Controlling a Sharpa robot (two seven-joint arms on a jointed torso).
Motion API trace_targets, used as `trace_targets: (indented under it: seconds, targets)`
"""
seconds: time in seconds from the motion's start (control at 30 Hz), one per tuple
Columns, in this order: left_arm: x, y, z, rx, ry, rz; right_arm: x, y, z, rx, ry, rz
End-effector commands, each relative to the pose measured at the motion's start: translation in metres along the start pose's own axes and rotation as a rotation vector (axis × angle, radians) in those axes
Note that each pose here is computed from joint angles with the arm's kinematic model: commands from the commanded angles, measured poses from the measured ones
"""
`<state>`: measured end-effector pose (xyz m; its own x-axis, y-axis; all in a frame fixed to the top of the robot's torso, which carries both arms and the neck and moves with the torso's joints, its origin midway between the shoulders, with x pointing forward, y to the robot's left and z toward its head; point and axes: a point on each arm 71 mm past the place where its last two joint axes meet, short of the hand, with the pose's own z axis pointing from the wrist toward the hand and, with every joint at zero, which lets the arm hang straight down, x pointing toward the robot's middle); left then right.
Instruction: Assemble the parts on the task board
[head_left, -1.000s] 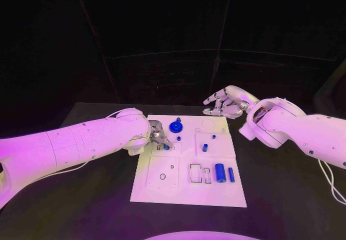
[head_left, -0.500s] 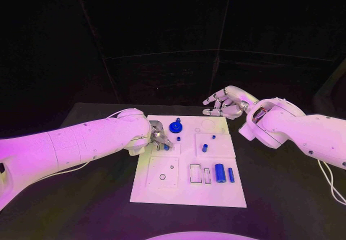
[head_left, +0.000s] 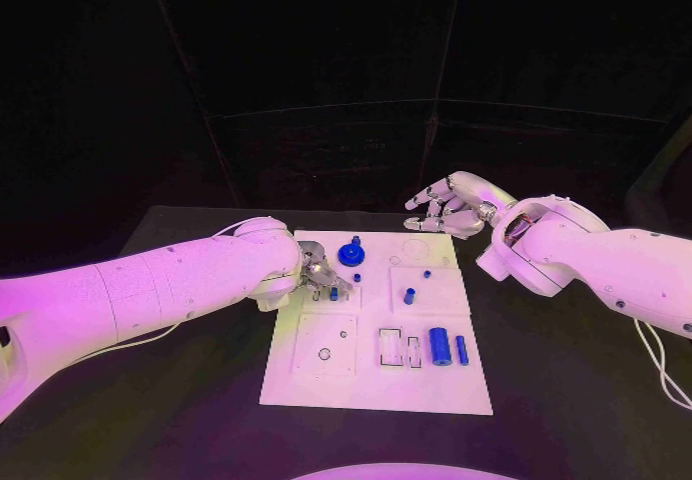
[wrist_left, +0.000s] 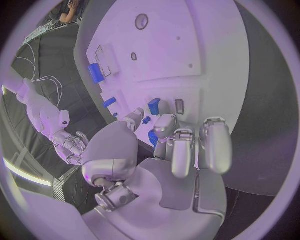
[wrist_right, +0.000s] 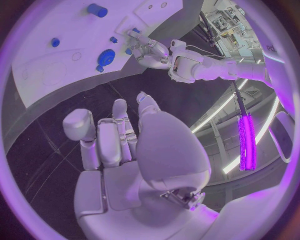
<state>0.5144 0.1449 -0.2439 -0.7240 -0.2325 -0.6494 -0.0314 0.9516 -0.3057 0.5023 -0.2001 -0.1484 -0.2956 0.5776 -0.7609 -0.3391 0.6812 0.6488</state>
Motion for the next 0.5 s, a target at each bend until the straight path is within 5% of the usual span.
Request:
trace_targets:
  seconds: [0.03,0.3,0.5]
  targets:
    - [-0.0006,0.0011,-0.0004,-0.001,-0.005,0.0,0.0,0.002,0.0,-0.011,0.002,0.004]
    - [-0.0037,0.004,-0.0063,0.01,-0.022,-0.013,-0.001,0.001,0.001,-0.009,0.001,0.004]
    - [-0.0237,-0.0032,-0.0222,0.057,-0.052,-0.039,-0.001,-0.001,0.002,-0.006,-0.002,0.006]
